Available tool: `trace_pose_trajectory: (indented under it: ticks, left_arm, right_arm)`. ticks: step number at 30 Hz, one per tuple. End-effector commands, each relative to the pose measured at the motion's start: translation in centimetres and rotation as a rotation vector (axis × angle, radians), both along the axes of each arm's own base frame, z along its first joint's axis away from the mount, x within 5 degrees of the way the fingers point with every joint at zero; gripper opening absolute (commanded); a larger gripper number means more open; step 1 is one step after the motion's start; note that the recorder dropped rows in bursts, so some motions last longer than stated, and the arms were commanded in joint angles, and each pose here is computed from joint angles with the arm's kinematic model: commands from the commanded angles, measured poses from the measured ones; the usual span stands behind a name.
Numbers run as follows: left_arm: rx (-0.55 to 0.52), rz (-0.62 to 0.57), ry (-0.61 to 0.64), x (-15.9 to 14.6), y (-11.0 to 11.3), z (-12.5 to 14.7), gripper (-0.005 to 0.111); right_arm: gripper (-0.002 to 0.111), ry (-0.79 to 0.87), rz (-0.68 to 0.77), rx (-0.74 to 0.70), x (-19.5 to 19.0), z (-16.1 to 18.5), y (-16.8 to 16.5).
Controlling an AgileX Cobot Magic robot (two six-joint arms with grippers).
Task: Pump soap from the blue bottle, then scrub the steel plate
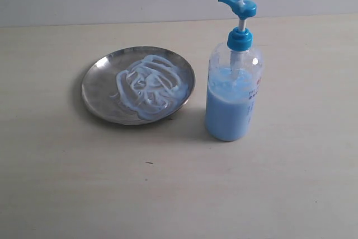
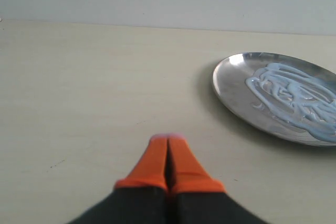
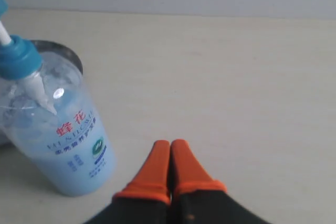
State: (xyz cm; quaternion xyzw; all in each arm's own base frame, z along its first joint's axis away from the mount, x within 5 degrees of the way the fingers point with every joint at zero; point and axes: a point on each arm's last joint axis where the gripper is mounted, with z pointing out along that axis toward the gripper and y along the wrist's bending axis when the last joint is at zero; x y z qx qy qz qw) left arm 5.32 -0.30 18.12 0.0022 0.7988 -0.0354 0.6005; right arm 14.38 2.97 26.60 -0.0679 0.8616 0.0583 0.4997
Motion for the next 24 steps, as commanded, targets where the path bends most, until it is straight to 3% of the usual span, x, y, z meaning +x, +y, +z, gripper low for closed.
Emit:
trace_pose_trajectory:
  ticks: [1, 6, 11, 13, 15, 24]
  left_arm:
    - [0.007, -0.002, -0.016, 0.0, 0.0, 0.0, 0.000]
    - [0.007, -0.002, -0.016, 0.0, 0.0, 0.0, 0.000]
    - [0.007, -0.002, -0.016, 0.0, 0.0, 0.0, 0.000]
    - [0.007, -0.002, -0.016, 0.0, 0.0, 0.0, 0.000]
    - [0.007, -0.002, -0.016, 0.0, 0.0, 0.0, 0.000]
    - [0.007, -0.002, -0.016, 0.0, 0.0, 0.0, 0.000]
  right_arm:
    - [0.000, 0.069, 0.091, -0.029, 0.3, -0.7, 0.7]
    - [0.012, 0.139, 0.221, -0.052, 0.8, -1.8, 1.7]
    - [0.067, 0.206, 0.291, -0.036, 2.0, -3.3, 3.0]
    - [0.082, 0.180, 0.324, -0.050, 2.1, -3.4, 4.0]
    - [0.088, 0.169, 0.335, -0.046, 2.3, -3.7, 4.7]
    - [0.089, 0.235, 0.238, -0.043, 3.0, -9.2, 6.4]
